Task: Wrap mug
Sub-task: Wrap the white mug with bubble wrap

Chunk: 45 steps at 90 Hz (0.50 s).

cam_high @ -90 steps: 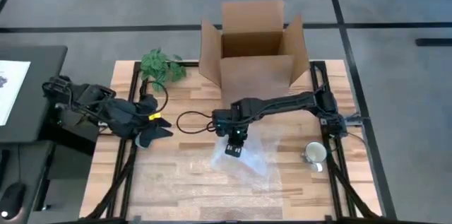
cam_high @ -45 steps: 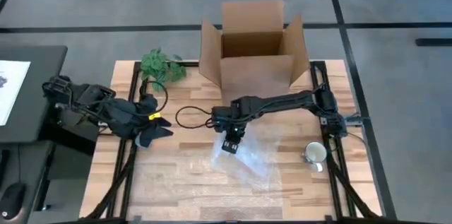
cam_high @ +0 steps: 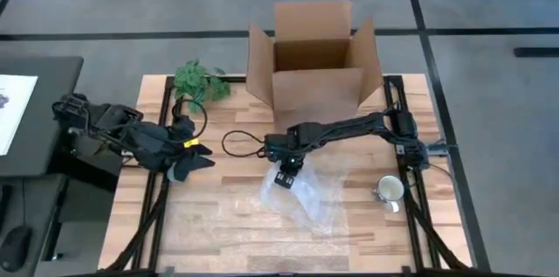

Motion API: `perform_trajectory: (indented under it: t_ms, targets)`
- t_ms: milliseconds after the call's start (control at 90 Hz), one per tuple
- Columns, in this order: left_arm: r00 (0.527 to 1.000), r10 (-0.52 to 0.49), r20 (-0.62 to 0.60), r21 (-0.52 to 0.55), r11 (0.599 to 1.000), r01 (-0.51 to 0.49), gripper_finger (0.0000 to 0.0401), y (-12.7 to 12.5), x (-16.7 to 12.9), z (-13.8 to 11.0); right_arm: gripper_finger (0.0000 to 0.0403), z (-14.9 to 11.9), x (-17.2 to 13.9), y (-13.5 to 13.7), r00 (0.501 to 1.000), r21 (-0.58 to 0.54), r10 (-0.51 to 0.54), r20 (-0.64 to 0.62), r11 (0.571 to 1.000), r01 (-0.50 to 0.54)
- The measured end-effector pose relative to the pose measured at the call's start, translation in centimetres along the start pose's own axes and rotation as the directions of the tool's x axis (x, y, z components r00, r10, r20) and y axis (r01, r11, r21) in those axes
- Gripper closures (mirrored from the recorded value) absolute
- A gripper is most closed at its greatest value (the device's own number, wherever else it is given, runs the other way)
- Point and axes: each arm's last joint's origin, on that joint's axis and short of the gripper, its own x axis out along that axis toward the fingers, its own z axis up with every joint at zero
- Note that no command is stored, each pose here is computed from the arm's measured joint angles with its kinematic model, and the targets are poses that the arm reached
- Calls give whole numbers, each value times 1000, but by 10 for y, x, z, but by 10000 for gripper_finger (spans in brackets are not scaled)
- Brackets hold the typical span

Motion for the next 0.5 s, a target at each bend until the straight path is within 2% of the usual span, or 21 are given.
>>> perform_trajectory:
  t_ms: [278,500]
  targets:
    - [1000,0,0,0,1000,0,175,0,0,0,403,10,-40,11,1000,3,-5,-5,1000,5]
    - [1000,0,0,0,1000,0,175,0,0,0,403,12,-80,21,1000,-38,-14,-23,999,13]
